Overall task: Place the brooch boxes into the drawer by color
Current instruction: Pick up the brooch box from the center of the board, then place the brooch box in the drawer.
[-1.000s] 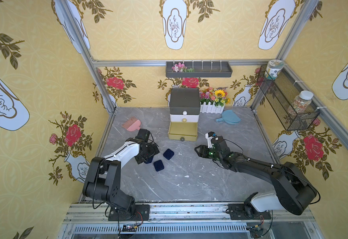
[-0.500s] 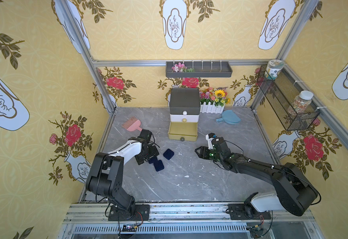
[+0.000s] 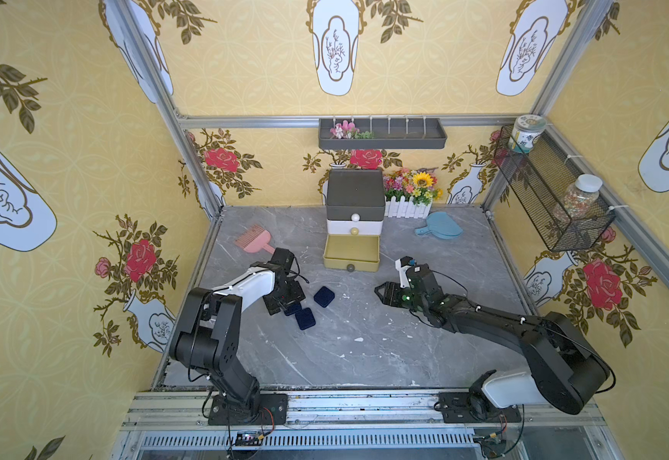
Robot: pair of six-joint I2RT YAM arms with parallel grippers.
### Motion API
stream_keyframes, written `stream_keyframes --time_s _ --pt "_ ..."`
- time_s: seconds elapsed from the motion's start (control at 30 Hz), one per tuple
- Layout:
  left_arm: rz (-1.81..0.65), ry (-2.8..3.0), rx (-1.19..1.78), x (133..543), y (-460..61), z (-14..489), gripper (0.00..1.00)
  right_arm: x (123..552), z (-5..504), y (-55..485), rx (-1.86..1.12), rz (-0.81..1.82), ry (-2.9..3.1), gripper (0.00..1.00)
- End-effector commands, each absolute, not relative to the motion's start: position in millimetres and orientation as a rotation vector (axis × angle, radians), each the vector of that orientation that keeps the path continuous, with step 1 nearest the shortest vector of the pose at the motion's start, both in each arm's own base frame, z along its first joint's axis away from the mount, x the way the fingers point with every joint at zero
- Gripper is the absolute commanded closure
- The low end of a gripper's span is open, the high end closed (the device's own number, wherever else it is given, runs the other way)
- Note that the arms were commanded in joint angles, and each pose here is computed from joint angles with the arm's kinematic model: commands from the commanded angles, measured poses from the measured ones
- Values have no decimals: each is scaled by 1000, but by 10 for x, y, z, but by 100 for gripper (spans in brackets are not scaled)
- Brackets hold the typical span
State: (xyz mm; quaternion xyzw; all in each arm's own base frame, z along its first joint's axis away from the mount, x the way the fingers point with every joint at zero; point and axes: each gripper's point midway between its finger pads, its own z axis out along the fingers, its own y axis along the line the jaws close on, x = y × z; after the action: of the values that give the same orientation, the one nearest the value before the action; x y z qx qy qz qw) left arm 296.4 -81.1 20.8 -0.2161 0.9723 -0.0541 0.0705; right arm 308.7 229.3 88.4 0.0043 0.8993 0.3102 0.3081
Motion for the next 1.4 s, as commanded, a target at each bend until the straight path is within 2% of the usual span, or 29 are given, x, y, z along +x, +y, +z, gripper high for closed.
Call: stream_keyframes --time_s 0.0,0.17,0.33,0.57,0.7,1.03,1.37 --pt "-167 2934 -633 2964 -825 191 32 3091 906 2296 17 806 2375 39" --pt "-173 2932 -622 2966 -831 198 45 3045 938 2327 -7 784 2375 39" --pt "-255 2851 -590 3061 -894 477 43 2959 1072 2494 -70 818 2350 38" --pt "-588 2632 -481 3248 -1289 1428 43 2834 1445 3048 -180 1115 2216 37" --pt "-681 2575 -431 3218 -1449 1719 43 2743 1662 3433 -265 1191 2144 38" --pt "-760 2544 -380 3099 -1596 1898 43 2788 1931 4100 -315 1242 2056 45" --pt "-778 2529 -361 3038 -1608 1961 43 2933 2065 4339 -315 1242 1996 47"
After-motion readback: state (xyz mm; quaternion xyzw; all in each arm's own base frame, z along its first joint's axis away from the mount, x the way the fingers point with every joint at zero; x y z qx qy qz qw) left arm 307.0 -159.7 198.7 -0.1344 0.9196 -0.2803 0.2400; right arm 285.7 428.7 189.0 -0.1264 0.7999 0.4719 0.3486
